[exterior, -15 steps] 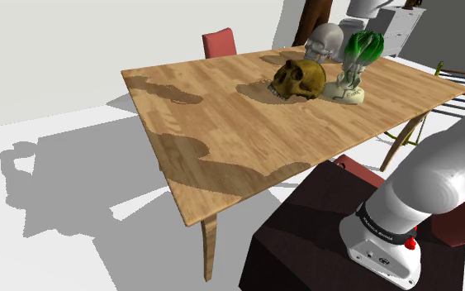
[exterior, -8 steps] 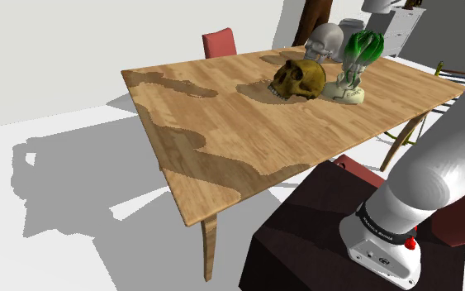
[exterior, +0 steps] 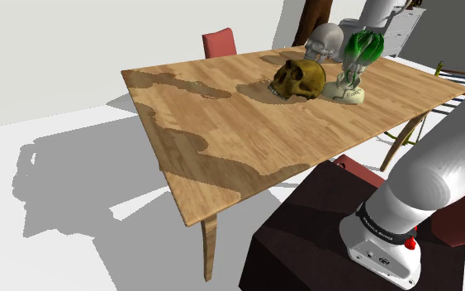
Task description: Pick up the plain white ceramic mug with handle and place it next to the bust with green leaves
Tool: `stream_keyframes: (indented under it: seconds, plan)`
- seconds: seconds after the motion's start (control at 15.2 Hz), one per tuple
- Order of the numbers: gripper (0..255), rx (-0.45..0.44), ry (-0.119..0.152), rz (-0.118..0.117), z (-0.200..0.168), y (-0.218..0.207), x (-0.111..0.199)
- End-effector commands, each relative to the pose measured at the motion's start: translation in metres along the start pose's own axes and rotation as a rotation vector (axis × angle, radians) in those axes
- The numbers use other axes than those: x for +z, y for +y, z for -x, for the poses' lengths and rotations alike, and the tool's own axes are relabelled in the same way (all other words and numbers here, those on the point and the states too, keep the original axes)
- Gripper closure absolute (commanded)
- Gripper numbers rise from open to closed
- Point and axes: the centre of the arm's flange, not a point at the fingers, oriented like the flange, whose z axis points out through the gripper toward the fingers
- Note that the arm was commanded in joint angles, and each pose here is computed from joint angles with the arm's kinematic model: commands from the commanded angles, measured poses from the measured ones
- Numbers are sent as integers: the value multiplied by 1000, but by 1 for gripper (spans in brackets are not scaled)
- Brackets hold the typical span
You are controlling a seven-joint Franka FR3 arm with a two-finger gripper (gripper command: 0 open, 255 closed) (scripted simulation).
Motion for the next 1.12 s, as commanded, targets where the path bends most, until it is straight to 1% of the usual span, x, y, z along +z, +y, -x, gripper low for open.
stream_keyframes:
  seconds: [0.0, 1.06]
  plan:
    - [255, 0, 0, 0, -1, 0, 11]
    - [255, 0, 0, 0, -5, 0, 95]
